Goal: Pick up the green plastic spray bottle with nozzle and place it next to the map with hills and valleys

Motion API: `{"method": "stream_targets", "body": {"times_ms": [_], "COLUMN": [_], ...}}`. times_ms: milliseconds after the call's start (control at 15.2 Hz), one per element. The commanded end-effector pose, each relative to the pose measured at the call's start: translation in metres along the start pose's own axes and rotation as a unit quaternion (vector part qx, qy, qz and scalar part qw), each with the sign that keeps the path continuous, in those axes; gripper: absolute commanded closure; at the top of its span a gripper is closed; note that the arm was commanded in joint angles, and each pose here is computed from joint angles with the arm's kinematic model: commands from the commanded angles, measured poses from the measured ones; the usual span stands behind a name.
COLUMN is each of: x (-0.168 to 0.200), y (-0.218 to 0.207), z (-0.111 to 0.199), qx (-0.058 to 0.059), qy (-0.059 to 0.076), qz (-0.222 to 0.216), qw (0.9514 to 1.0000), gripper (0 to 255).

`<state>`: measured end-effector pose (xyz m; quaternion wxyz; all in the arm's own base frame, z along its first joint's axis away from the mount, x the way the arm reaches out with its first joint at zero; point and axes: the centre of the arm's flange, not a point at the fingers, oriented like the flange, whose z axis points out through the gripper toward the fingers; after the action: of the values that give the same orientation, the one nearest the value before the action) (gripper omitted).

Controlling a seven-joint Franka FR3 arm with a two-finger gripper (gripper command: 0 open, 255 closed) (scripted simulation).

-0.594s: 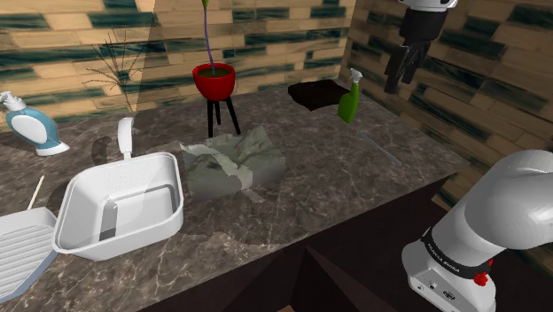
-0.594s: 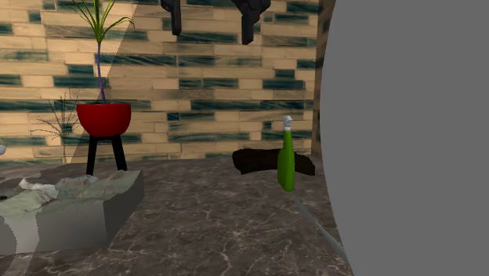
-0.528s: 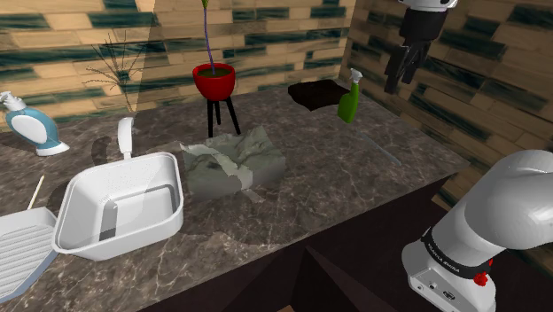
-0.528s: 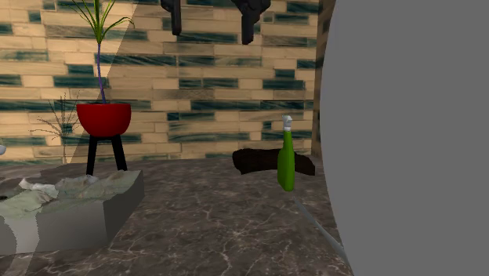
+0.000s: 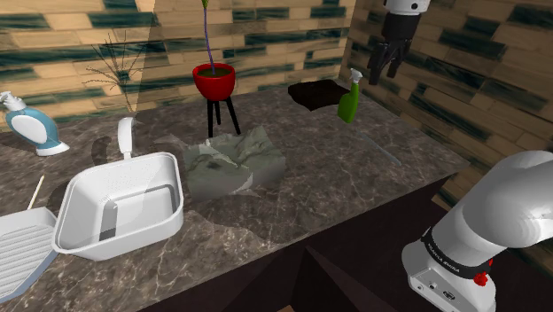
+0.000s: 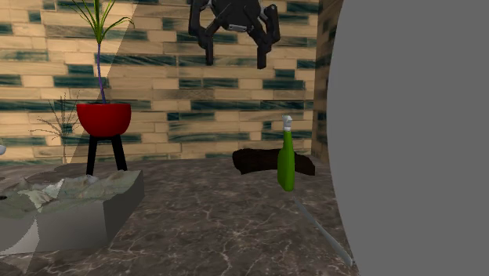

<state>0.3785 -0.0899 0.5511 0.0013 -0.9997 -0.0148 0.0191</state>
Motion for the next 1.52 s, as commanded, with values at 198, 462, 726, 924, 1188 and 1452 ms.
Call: {"method": "stream_targets", "body": {"times_ms": [198,462,726,924,1188,1452], "x": [0.047,0.083,0.118,0.144,0.177,0.208], "y": [0.044,0.080,0.118,0.147,0.187,0.228], "z": [0.016,0.027,0.038,0.047,0.058,0.070], "qx": [0.001,0.002,0.002,0.003,0.004,0.005], "qy": [0.001,0.002,0.003,0.004,0.005,0.005], "qz": [0.024,0.043,0.061,0.075,0.094,0.113], "qw": [0.9997,0.9991,0.9981,0.9972,0.9956,0.9936], "gripper": [0,0,0,0,0,0]}}
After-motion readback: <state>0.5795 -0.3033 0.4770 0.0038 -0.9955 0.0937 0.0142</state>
